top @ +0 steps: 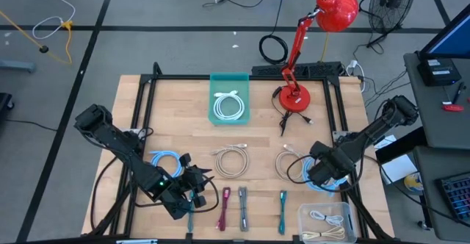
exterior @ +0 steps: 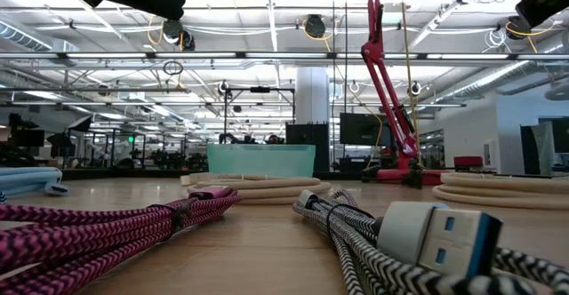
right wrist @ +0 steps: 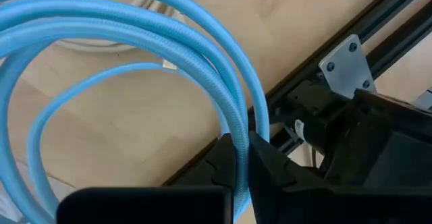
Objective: Pick & Place USB Port
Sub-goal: Put the right blue HDMI cable into the green bin
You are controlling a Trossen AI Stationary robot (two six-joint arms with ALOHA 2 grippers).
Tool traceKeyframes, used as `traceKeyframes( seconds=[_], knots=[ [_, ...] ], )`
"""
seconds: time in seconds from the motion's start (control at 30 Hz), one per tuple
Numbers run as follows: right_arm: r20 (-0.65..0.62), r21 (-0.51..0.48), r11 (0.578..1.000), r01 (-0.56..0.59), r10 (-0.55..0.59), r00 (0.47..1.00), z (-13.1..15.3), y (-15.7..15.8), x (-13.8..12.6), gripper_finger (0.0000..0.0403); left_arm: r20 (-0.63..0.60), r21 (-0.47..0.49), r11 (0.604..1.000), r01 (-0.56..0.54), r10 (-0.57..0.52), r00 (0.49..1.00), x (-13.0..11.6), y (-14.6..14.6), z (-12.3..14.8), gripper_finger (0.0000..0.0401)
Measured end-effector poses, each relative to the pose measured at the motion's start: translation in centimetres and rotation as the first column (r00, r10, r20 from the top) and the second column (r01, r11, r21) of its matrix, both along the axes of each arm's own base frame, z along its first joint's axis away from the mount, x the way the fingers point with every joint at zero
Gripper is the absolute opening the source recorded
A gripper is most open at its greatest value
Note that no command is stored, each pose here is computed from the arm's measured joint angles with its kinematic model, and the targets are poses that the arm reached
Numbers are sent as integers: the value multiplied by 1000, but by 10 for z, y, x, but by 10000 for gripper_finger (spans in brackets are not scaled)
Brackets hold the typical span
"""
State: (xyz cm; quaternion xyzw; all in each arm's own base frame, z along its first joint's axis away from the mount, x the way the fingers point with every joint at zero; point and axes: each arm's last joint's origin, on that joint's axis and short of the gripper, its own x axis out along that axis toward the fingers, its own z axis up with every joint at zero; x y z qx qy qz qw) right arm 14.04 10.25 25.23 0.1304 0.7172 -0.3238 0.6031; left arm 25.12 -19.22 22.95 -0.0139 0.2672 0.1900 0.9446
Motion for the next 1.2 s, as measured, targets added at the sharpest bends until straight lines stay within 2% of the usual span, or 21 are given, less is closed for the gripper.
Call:
traceKeyframes(
  seconds=[0.13,0.47,0.67,0.8,0.9,1.0,1.2],
  knots=[
    [-4,6,1000,0,0,1000,0,0,0,9,0,-1,1000,0,0,1000,0,0,0,113],
    [-95,135,991,25,-13,995,0,1,0,8,1,-3,1000,-1,1,1000,0,0,0,113],
    [-68,104,994,-20,27,997,0,-3,2,8,1,-3,1000,-1,1,1000,0,0,0,113],
    [-66,118,992,-36,44,997,2,-3,3,8,3,0,1000,-4,4,1000,0,0,0,113],
    [-13,154,986,-69,72,997,15,0,6,8,7,4,1000,-8,8,1000,0,0,0,113],
    [87,137,985,-106,94,992,33,0,13,8,11,9,1000,-13,13,1000,0,1,0,113],
    [350,-47,982,-185,190,917,76,-2,25,8,16,0,1000,-32,32,999,3,4,0,113]
  ],
)
